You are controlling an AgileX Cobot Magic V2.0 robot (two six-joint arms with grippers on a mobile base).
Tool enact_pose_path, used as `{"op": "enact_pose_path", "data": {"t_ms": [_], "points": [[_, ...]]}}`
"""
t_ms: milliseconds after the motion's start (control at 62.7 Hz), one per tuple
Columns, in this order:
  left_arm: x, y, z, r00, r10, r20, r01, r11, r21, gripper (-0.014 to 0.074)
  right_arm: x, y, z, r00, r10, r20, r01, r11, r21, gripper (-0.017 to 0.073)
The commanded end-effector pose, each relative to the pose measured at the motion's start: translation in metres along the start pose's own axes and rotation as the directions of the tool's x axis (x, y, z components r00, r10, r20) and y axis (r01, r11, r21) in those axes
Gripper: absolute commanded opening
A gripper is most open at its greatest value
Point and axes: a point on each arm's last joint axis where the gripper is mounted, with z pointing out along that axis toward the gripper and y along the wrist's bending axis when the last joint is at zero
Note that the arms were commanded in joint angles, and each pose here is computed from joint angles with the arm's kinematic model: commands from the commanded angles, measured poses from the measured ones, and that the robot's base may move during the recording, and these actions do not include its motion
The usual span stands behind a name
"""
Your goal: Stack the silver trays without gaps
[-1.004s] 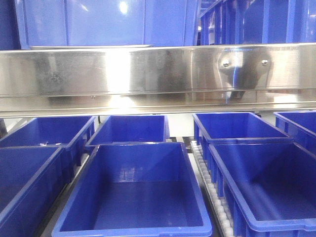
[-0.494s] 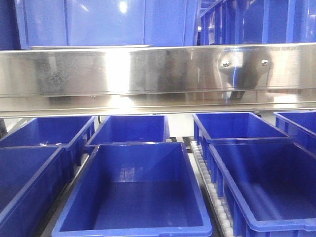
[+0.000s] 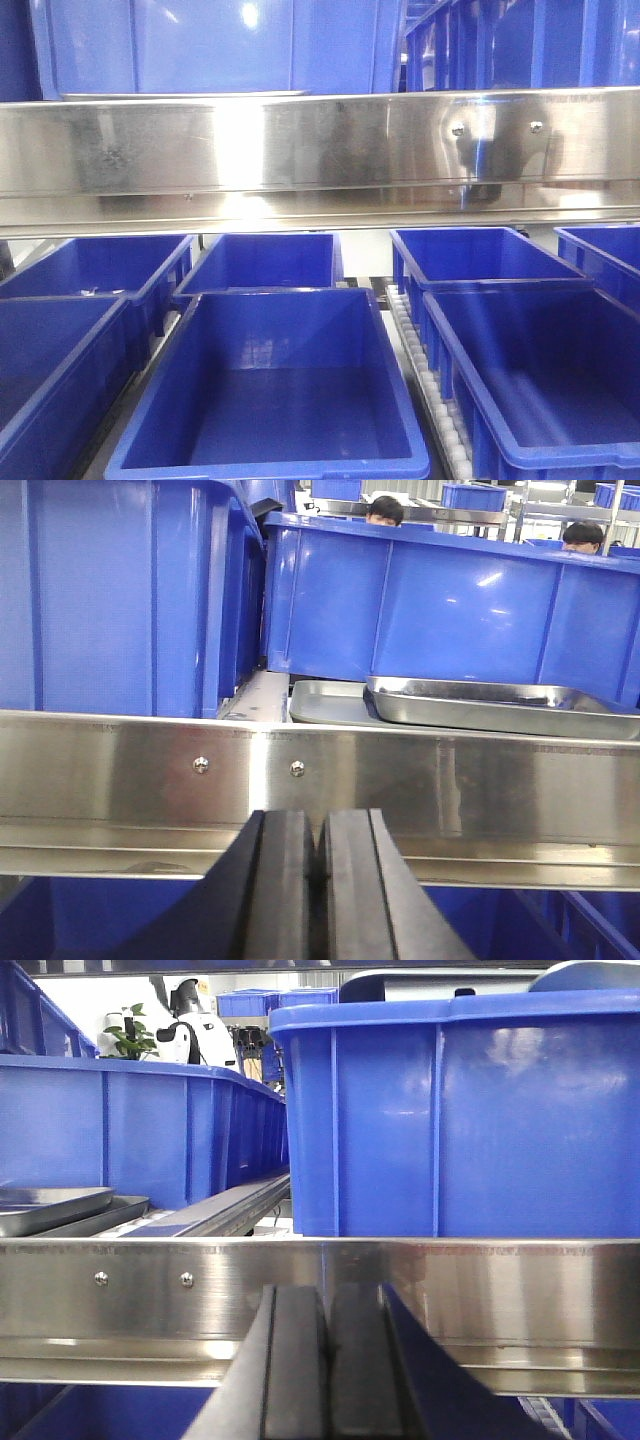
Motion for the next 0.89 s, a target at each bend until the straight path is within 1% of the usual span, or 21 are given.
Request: {"op": "enact_pose_path", "data": {"t_ms": [0,877], "points": [[-0.0029,-0.0005,-0.0006,1.000,-0.008,0.026,0.008,1.000,0.008,-0.0006,-0.0020,-0.0003,-0.0008,1.000,-0.006,0.024,0.006,1.000,0.006,-0.0071],[-0.0029,-0.0005,-0.0006,1.000,-0.008,0.026,0.008,1.000,0.008,-0.0006,-0.0020,-0.0003,-0.0008,1.000,-0.006,0.024,0.006,1.000,0.006,-0.0071]]}}
